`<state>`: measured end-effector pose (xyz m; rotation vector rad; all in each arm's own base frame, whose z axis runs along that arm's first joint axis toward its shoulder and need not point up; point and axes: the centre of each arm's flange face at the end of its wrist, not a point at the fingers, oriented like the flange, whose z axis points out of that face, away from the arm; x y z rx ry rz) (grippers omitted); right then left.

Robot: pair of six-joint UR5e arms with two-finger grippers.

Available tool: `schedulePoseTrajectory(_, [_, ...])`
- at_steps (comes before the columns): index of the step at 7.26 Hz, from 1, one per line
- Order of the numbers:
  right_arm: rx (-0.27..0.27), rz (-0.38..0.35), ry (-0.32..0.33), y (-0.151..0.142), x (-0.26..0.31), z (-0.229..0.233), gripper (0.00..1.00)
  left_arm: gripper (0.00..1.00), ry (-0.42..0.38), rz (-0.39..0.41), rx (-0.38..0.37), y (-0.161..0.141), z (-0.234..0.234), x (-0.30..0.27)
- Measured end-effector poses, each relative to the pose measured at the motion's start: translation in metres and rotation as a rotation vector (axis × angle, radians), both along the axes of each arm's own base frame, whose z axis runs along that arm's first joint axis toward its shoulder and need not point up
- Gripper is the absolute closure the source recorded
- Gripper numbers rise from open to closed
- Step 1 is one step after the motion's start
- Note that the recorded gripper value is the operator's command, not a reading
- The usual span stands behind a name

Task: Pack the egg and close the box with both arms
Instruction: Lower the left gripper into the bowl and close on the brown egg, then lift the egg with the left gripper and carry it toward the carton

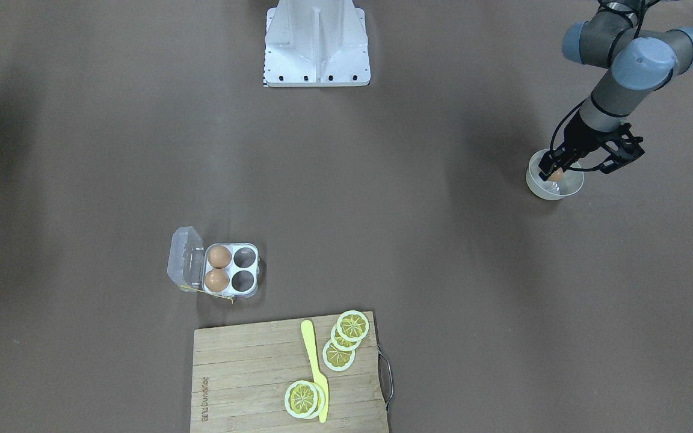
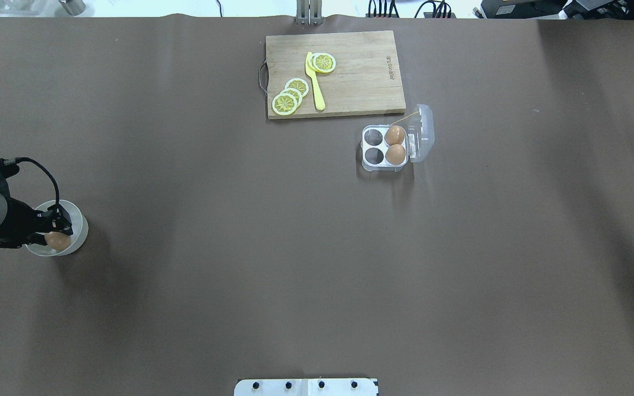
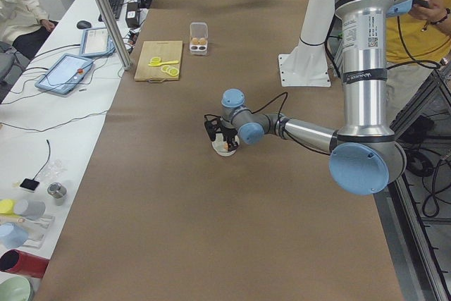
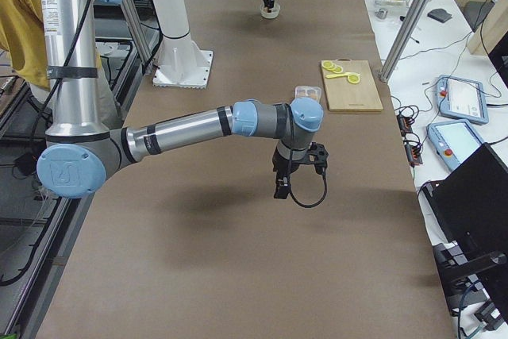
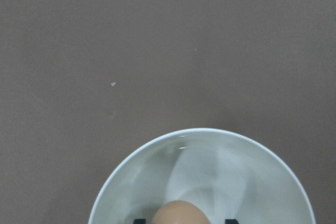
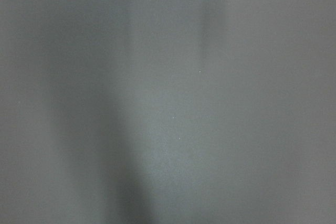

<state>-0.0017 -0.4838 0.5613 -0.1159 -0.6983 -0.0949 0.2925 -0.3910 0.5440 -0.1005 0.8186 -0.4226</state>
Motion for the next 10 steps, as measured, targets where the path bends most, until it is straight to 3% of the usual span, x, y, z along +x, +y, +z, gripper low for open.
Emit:
schedulePoseTrajectory(2, [0.0, 0.0, -0.001, 0.0, 0.0, 0.0, 0.0, 0.54, -0.001, 0.02, 0.0, 0.006, 0.0, 0.008])
schedulePoseTrajectory(3, [0.0, -0.001, 0.0, 0.0, 0.0, 0.0, 0.0, 0.67, 0.0, 0.025, 0.0, 0.008, 0.0, 0.01])
schedulePoseTrajectory(7, [0.0, -0.003, -0.001, 0.0, 0.0, 0.001, 0.0, 0.88, 0.013, 0.035, 0.016, 0.011, -0.012, 0.008])
schedulePoseTrajectory(10, [-0.001, -0.004, -0.001, 0.001, 0.0, 0.002, 0.0, 0.88, 0.007, 0.036, 0.035, 0.009, -0.047, -0.004])
